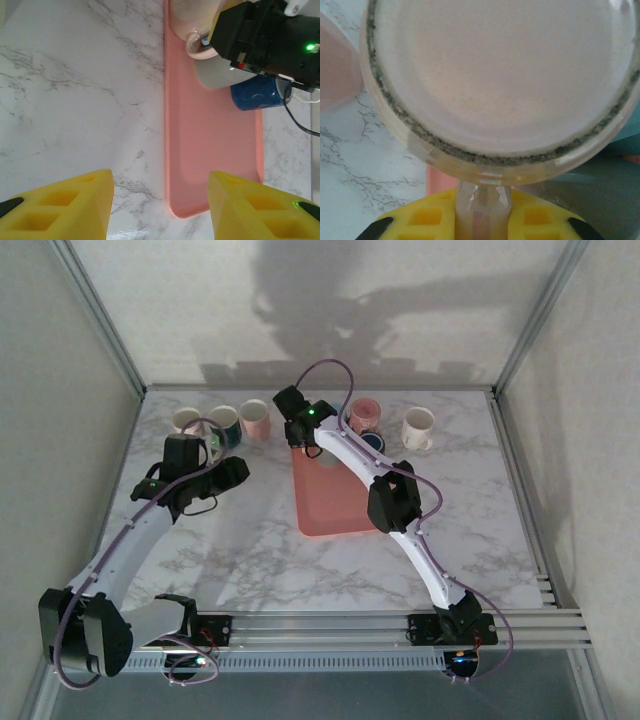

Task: Turn the mug right side up

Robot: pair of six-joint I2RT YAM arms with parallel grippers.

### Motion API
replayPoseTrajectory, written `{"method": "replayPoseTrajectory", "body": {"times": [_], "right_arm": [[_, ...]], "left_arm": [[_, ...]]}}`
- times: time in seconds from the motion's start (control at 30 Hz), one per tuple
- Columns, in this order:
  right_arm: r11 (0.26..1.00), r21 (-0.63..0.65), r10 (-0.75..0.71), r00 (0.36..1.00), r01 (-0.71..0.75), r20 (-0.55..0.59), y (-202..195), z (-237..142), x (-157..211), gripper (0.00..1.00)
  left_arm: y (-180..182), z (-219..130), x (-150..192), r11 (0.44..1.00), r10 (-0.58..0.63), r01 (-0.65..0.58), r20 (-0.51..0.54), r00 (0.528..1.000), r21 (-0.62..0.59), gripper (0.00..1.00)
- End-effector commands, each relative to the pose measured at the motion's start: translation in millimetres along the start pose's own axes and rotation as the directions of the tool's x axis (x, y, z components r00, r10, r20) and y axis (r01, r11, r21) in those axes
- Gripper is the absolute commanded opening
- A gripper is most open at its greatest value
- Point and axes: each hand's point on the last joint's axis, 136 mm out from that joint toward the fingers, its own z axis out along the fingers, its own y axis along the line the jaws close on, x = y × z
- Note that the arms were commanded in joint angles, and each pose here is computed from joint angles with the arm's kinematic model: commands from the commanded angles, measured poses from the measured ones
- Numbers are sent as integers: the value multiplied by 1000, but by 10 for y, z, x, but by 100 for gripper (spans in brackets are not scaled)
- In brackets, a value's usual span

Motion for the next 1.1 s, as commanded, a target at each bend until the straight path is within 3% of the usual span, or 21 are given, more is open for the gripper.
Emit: {"method": "replayPoseTrajectory", "body": {"times": [0.0, 0.47, 0.87, 1.07], "right_arm": [[1000, -14, 16, 996, -15, 86, -16, -226, -250, 3], [994, -105, 62, 977, -41, 202, -31, -978, -460, 0], [977, -210, 100, 960, -45, 262, 26, -1396, -612, 0], [949, -313, 145, 943, -46, 300, 60, -1763, -672, 0]], "left_arm": [[-79, -115, -25, 1000, -13, 12, 17, 1000, 10, 52], [-147, -235, -77, 997, -68, 64, 79, 995, 53, 52], [-179, -199, -121, 995, -77, 71, 80, 994, 74, 51], [-321, -273, -146, 984, -98, 80, 106, 990, 161, 51]]}}
